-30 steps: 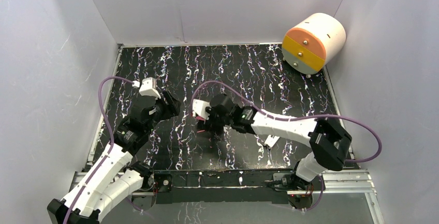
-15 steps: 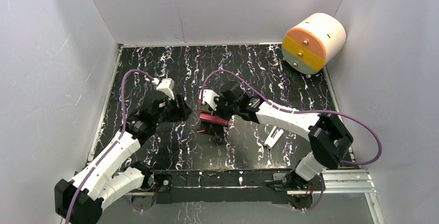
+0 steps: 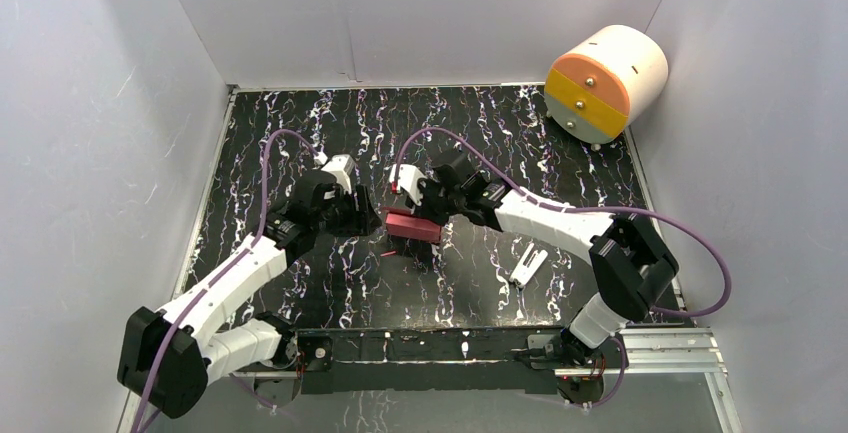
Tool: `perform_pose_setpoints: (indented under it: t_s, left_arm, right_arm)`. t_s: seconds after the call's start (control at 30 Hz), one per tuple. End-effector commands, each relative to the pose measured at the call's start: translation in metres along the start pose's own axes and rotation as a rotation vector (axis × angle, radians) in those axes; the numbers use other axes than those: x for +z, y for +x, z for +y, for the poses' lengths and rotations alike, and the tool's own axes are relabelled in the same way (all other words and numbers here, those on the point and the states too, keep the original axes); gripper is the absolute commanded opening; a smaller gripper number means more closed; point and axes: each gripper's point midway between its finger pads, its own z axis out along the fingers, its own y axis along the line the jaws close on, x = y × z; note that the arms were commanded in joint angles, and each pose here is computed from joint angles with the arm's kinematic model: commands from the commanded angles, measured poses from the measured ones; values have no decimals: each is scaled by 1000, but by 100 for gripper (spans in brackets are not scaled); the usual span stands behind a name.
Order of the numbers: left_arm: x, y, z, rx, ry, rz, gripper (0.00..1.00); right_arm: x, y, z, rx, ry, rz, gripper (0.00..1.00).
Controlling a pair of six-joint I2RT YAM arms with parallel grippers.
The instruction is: Fold the paper box
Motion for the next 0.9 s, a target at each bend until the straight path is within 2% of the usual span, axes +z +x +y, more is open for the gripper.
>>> perform_pose_setpoints:
  t_s: [0.0,0.33,0.87]
  left_arm:
    - [-4,-17,-7,65,20,-23,55]
    - [4,-24,-5,169,8,13,56]
    - [15,-35,-6,234,13,31,55]
  right_arm:
    - [4,1,9,27,-62,1,10]
    - [-2,-10,-7,49,-31,-24,22]
    - [-4,-20,-24,70,-25,-42,25]
